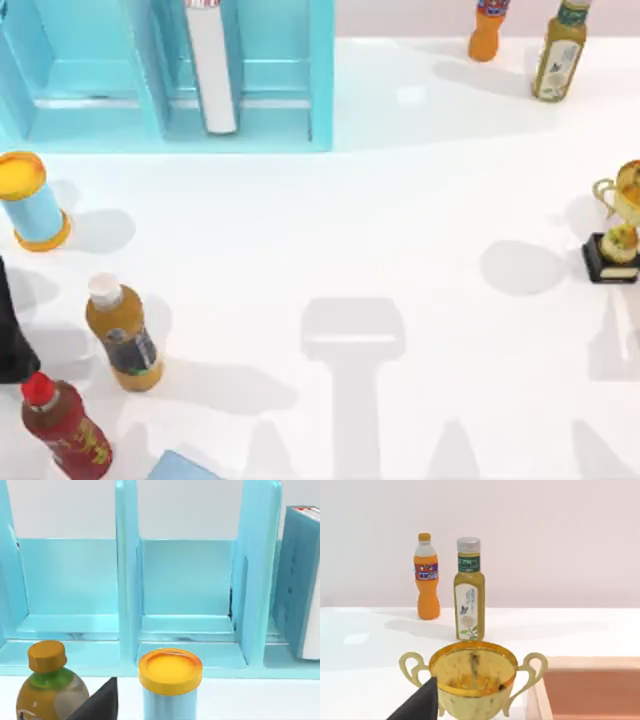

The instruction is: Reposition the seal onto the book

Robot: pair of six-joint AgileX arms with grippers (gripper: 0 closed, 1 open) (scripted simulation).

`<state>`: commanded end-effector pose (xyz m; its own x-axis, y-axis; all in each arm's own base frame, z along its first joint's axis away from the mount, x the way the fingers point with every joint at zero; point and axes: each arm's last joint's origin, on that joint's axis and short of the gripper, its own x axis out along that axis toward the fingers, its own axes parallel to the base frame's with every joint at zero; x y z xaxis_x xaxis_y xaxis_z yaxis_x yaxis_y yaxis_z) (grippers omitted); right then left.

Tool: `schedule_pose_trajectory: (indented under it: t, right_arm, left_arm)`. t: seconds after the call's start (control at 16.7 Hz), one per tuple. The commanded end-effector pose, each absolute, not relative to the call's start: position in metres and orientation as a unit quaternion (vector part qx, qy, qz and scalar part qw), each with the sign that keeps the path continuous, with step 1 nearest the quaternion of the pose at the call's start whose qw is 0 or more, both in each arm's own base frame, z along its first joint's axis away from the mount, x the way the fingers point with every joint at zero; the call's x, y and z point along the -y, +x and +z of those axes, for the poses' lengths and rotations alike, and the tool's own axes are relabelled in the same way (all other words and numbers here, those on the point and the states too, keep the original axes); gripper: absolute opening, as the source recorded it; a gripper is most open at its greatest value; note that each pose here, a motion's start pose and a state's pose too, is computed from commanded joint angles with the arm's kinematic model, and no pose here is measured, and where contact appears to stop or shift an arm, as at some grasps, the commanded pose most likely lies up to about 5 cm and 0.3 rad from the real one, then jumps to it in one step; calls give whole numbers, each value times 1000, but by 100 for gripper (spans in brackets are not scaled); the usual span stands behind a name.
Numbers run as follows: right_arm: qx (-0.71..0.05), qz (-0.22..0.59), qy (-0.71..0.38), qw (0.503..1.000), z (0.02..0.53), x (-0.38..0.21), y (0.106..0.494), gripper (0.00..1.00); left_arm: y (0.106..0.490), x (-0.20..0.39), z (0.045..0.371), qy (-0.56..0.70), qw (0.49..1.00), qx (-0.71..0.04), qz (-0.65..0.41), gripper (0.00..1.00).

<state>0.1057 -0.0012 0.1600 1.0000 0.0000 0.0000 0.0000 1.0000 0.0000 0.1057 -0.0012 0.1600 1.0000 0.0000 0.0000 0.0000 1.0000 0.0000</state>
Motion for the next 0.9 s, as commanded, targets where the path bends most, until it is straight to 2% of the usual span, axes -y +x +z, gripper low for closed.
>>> schedule_pose_trajectory:
  t: [0.24,0.54,0.72,0.9]
  right_arm:
    - [0,0,0,1000,160,1,106,100]
    - [0,0,0,1000,160,1,106,100]
    - [0,0,0,1000,160,1,106,100]
    - [0,0,0,1000,160,1,106,100]
  left_arm:
    - [107,2,165,-1,1000,0,1,100]
    - [123,8,197,-4,1000,-13,-1,100]
    - [153,17,218,-5,999,-44,-7,100]
    - [199,35,228,-4,997,-80,-11,100]
